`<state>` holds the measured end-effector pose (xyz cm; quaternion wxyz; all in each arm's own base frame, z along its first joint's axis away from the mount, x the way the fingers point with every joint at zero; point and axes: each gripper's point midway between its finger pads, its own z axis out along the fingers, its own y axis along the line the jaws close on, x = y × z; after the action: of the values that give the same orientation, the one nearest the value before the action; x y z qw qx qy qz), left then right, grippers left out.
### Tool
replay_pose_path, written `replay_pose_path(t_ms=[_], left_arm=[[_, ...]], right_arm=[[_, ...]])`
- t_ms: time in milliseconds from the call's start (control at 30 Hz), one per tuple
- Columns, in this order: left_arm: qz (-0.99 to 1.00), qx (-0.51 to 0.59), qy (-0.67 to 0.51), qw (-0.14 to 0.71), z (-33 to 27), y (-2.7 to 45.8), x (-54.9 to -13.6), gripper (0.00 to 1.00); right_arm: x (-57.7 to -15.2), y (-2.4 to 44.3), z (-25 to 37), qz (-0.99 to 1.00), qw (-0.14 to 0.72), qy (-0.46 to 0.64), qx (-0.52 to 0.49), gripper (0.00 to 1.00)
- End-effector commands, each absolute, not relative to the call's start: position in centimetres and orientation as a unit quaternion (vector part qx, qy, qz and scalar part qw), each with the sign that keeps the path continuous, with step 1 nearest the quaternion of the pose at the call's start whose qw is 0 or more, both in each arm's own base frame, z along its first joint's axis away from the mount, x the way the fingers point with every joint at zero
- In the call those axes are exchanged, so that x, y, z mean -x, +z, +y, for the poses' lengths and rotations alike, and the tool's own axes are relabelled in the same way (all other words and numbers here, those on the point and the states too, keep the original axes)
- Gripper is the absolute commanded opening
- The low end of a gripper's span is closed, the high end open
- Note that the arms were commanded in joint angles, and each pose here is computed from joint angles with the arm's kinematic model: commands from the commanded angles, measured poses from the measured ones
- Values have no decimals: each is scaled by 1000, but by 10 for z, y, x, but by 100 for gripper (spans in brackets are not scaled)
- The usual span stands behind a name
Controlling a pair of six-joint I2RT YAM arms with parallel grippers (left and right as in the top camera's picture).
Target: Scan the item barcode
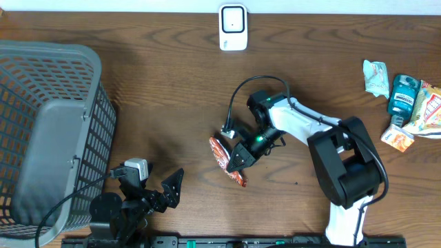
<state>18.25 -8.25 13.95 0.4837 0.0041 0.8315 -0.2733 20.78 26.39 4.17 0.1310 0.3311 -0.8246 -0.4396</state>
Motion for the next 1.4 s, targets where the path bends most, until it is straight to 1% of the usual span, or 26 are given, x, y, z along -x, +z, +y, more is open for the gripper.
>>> replay_pose_path(t_ms=[0,133,233,433,600,633,700,767,800,833,900,933,967,1000,1033,1067,1133,1200,1267,1367], left_arm=[[830,-2,-271,487,-81,141,-183,98],[830,-2,-271,487,-81,141,-183,98],[830,-2,-271,487,-81,141,-183,98],[830,-2,-271,487,-81,141,-183,98],[830,-2,-271,487,-81,141,-183,98],[830,-2,-271,487,-81,141,-183,98],[830,-2,-271,487,-81,141,-183,98],[830,-2,-271,487,-81,141,-183,98],[830,-2,-271,487,-81,141,-183,98],[830,-2,-271,487,-81,141,-183,98],[830,-2,-271,487,-81,141,-183,98],[830,-2,-271,487,-81,141,-183,98],[830,-2,-271,487,-81,141,-183,98],[830,-2,-271,487,-81,141,-183,98],[830,-2,-271,487,-81,141,-183,98],[830,-2,-271,487,-81,141,-183,98],[830,-2,-271,487,-81,141,-183,98],[830,-2,-271,487,-81,141,-183,98],[830,-2,-271,487,-81,141,-183,98],[830,-2,-271,487,-81,141,-183,98]], right_arm=[[-222,38,262,-826,133,-463,-293,1],[-231,38,263,-811,135,-510,-251,1],[-234,29,256,-818,143,-504,-238,1],[-253,-20,211,-901,155,-354,-195,1],[-279,-27,182,-921,125,-335,-156,2],[-283,-31,174,-928,123,-319,-149,4],[-290,-36,159,-939,116,-289,-145,17],[-296,-33,151,-945,112,-274,-142,39],[-300,-30,149,-947,110,-267,-141,45],[-307,-23,146,-951,103,-254,-142,56],[-324,-9,137,-966,81,-206,-132,72],[-329,-3,135,-970,70,-191,-130,76],[-335,6,136,-974,53,-176,-132,78],[-338,15,139,-975,35,-167,-139,84],[-339,23,142,-976,23,-159,-149,94],[-339,28,146,-975,15,-152,-159,99],[-337,42,159,-977,-10,-110,-181,99],[-332,46,169,-977,-23,-75,-196,99],[-326,44,182,-979,-44,2,-201,99],[-316,41,200,-972,-61,33,-226,99]])
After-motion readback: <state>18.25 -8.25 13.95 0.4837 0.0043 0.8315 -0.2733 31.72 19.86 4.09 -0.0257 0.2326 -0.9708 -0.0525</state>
